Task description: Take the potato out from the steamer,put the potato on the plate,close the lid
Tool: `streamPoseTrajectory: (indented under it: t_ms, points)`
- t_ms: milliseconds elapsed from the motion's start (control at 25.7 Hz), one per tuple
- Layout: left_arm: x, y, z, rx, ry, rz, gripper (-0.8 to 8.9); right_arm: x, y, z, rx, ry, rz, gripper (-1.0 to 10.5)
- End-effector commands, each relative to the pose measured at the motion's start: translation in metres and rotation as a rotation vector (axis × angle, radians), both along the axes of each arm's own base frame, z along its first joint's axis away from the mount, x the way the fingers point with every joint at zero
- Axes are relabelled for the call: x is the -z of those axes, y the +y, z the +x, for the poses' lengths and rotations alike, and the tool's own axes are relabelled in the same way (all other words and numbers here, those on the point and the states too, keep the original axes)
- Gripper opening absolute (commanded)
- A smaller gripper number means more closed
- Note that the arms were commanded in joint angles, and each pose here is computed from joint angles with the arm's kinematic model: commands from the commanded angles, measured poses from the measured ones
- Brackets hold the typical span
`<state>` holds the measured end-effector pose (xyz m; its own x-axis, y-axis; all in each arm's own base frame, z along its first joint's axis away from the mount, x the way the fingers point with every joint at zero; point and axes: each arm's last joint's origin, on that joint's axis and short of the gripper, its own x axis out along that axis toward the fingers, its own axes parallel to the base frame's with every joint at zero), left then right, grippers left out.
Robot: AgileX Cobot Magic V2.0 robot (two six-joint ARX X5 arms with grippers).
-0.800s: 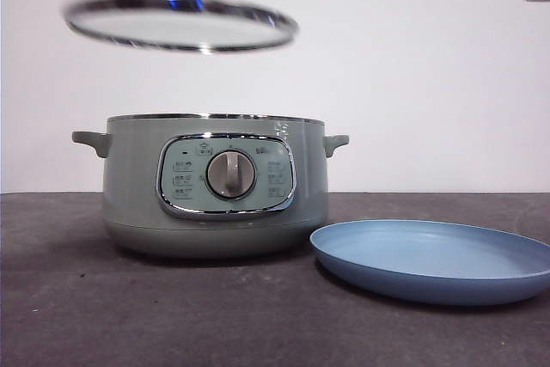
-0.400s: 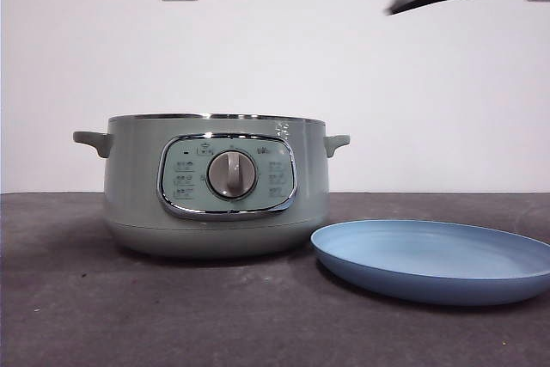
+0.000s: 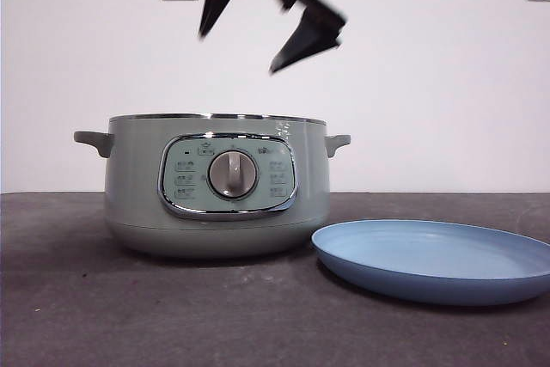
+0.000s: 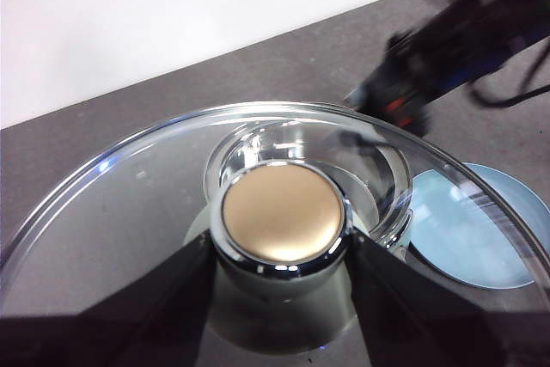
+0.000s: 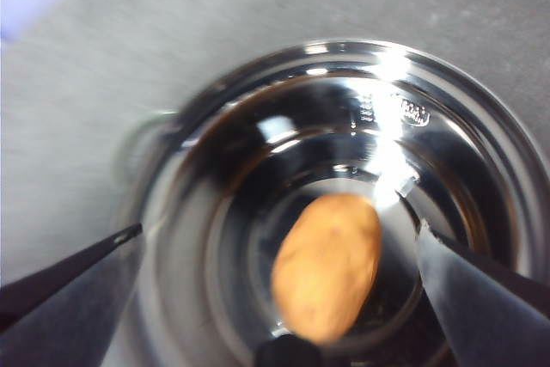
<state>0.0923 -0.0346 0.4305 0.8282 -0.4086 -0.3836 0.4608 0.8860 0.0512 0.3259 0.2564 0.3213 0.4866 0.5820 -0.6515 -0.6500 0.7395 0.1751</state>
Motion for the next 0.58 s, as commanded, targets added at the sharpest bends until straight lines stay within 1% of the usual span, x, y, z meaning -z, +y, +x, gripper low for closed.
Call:
streamPoseTrajectory:
  t_ms: [39, 78, 156, 311, 467, 544, 583]
  points:
    - [-0.006, 0.002, -0.005, -0.002, -0.052, -0.030, -0.06, 0.028, 0.019, 0.009, 0.010, -0.008, -0.105, 6.6]
    - [-0.005, 0.002, -0.006, -0.002, -0.046, -0.028, -0.06, 0.038, 0.024, 0.012, 0.024, -0.010, -0.144, 6.6]
    - [-0.004, 0.002, -0.006, -0.001, -0.033, -0.024, -0.06, 0.057, 0.031, 0.017, 0.034, 0.011, -0.177, 6.6]
    - [-0.004, 0.002, -0.006, 0.001, -0.031, -0.024, -0.06, 0.083, 0.040, 0.024, 0.035, 0.044, -0.197, 6.6]
    - [-0.004, 0.002, -0.006, 0.003, -0.031, -0.024, -0.06, 0.099, 0.043, 0.027, 0.036, 0.073, -0.222, 6.5]
    - [-0.004, 0.002, -0.006, 0.004, -0.031, -0.024, -0.06, 0.103, 0.044, 0.027, 0.040, 0.088, -0.227, 5.3]
    - [-0.004, 0.002, -0.006, 0.004, -0.031, -0.024, -0.06, 0.103, 0.044, 0.027, 0.043, 0.097, -0.226, 5.3]
